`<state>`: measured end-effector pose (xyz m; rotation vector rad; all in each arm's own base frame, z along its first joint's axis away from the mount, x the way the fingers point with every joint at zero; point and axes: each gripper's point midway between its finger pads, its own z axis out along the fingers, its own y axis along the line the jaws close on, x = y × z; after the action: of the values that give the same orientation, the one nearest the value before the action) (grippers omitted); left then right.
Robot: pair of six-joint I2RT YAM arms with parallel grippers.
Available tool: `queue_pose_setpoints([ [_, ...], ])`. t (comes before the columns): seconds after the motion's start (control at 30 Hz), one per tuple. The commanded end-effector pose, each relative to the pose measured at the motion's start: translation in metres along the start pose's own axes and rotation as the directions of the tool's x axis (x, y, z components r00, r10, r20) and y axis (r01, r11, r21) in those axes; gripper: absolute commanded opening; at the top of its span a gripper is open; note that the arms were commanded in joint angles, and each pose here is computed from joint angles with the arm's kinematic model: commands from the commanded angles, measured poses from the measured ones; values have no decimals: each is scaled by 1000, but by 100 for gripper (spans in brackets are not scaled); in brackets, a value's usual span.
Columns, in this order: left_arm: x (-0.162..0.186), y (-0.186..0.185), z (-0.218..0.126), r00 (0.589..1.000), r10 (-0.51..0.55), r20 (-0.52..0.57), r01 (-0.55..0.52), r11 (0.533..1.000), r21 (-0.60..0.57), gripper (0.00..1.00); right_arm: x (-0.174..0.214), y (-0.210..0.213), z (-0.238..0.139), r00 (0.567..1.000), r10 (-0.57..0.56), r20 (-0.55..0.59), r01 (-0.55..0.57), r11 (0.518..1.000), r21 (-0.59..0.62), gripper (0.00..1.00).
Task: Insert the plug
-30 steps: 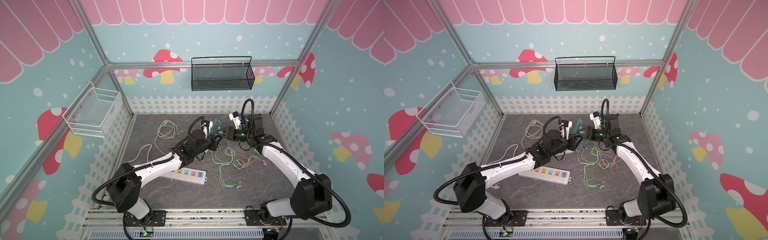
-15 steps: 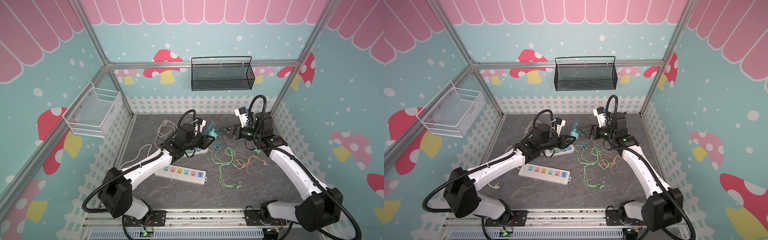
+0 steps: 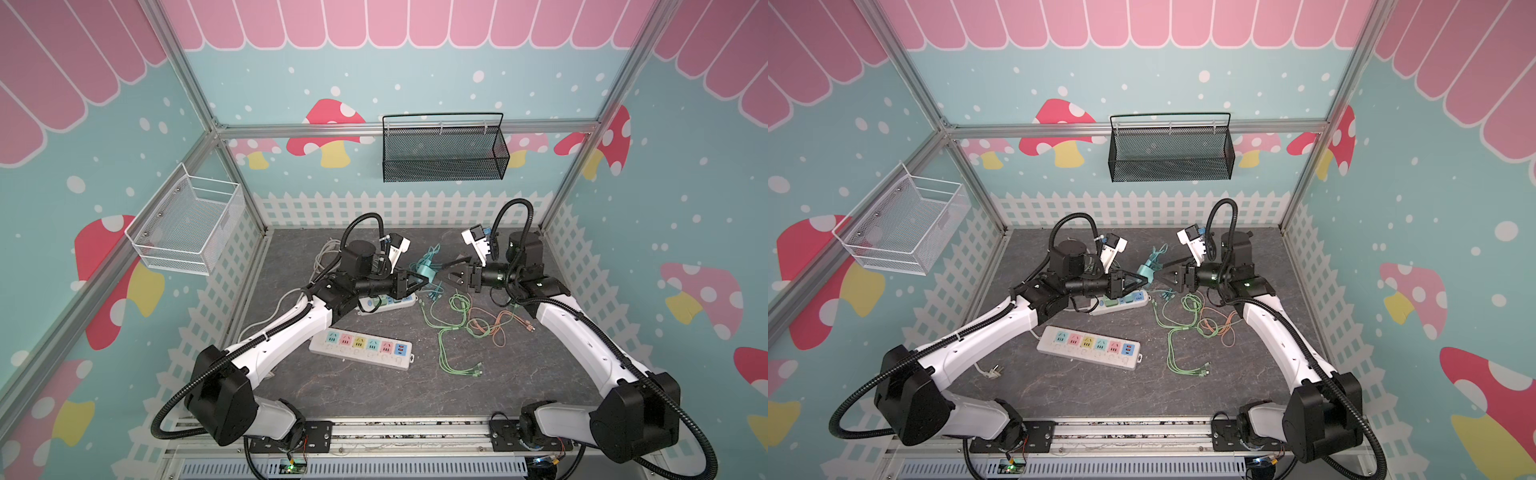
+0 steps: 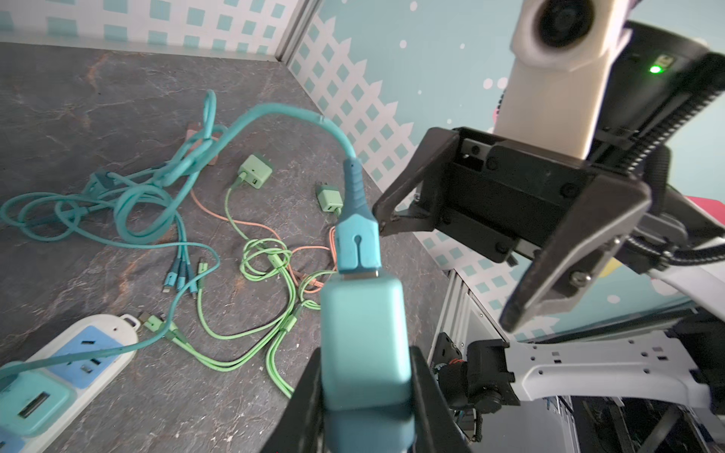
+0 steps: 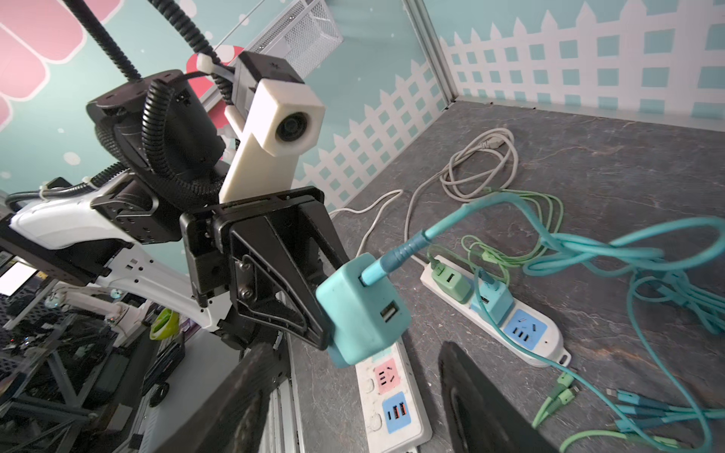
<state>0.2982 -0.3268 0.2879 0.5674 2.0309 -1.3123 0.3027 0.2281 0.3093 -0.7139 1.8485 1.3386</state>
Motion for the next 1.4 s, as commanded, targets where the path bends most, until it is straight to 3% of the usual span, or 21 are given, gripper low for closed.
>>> queue_pose_setpoints([
  [0.0,-8,-28,-12,998,55,32,-58,992,108,0,2,11,1,1000,-30,-4,29,993,-110,69],
  [0.47,-11,-51,-11,996,71,48,-81,959,273,0,0,31,-1,999,-47,10,48,970,-237,62],
  [1.37,-7,-55,-10,995,88,46,-98,944,314,0,-3,47,-4,998,-61,10,61,949,-309,42],
])
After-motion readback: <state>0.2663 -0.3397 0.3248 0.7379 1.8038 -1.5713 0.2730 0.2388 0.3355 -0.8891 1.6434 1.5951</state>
